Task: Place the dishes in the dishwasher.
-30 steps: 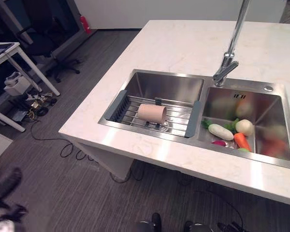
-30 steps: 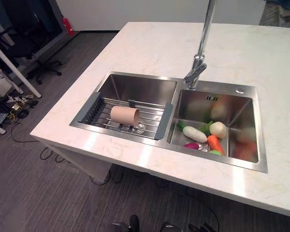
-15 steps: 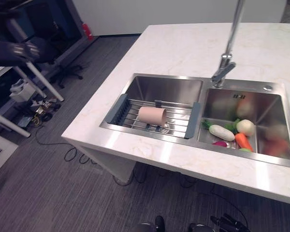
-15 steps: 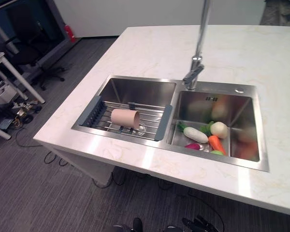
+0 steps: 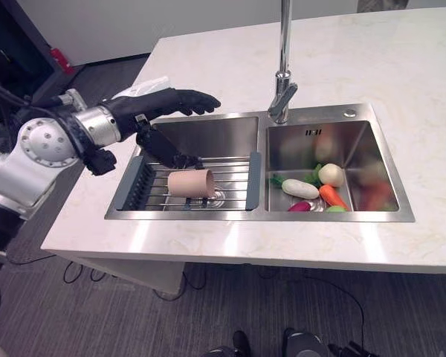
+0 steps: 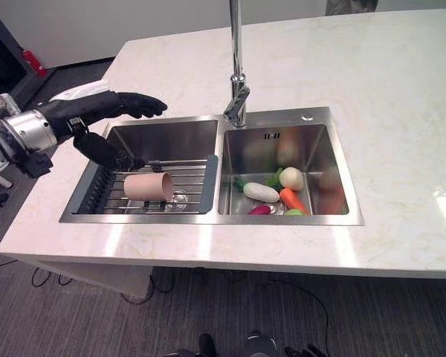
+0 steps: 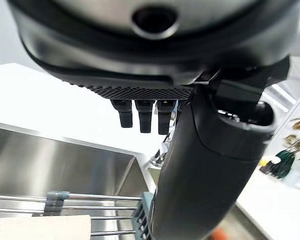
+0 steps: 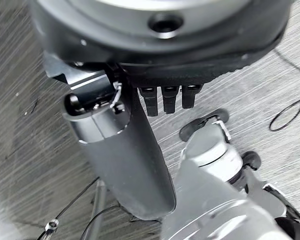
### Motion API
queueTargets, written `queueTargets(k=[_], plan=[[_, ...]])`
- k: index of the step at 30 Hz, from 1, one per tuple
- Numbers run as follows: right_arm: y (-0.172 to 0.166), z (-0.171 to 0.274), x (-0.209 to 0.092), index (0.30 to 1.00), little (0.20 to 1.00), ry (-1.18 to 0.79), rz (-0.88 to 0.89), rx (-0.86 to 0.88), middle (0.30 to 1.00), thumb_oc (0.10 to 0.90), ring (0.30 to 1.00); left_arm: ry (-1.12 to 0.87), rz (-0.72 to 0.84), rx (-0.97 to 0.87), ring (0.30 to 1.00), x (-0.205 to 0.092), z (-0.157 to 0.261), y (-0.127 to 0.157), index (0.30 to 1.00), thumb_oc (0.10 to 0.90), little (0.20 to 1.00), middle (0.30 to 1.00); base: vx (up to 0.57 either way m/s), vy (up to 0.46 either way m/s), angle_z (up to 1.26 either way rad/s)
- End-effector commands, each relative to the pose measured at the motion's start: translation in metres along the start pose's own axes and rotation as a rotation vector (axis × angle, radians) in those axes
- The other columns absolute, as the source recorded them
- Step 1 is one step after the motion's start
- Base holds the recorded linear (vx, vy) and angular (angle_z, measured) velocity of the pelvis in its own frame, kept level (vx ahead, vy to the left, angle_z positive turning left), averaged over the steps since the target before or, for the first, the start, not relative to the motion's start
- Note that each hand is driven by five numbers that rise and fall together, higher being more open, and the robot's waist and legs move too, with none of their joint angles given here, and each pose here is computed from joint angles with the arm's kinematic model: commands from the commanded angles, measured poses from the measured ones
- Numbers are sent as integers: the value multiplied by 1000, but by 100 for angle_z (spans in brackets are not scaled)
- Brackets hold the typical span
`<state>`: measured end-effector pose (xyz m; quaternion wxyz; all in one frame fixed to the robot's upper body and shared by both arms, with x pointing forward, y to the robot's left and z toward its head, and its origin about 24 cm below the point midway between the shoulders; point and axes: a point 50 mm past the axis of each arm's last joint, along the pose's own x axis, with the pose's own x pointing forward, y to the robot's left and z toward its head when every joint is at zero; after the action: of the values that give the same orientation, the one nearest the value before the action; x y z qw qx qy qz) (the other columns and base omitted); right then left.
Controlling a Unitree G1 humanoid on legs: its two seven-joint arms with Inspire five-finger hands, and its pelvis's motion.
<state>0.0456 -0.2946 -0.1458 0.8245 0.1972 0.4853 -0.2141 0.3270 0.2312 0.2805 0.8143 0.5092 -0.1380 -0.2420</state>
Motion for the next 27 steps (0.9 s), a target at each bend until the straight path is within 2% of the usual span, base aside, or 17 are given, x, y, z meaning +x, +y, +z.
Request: queueTargets(k=[1, 8, 12, 27], plan=[[-13, 14, -5, 900, 900, -84, -10, 27, 900, 800, 900, -9, 283, 105, 900, -16, 22, 67, 900, 800, 900, 900, -38, 7, -20], [-19, 15, -9, 900, 900, -108, -27, 27, 900, 800, 900, 136, 160, 63, 900, -14, -14, 43, 900, 800, 900, 900, -31, 21, -14], [-20, 17, -10, 900, 900, -119, -21, 21, 900, 800, 900, 172, 141, 77, 900, -16, -26, 34, 900, 800, 900, 900, 5, 23, -2], [-17, 38, -11, 900, 900, -211, 29, -31, 900, 800, 900, 332, 267, 340, 900, -50, -63, 29, 900, 800, 900, 900, 17, 34, -1]])
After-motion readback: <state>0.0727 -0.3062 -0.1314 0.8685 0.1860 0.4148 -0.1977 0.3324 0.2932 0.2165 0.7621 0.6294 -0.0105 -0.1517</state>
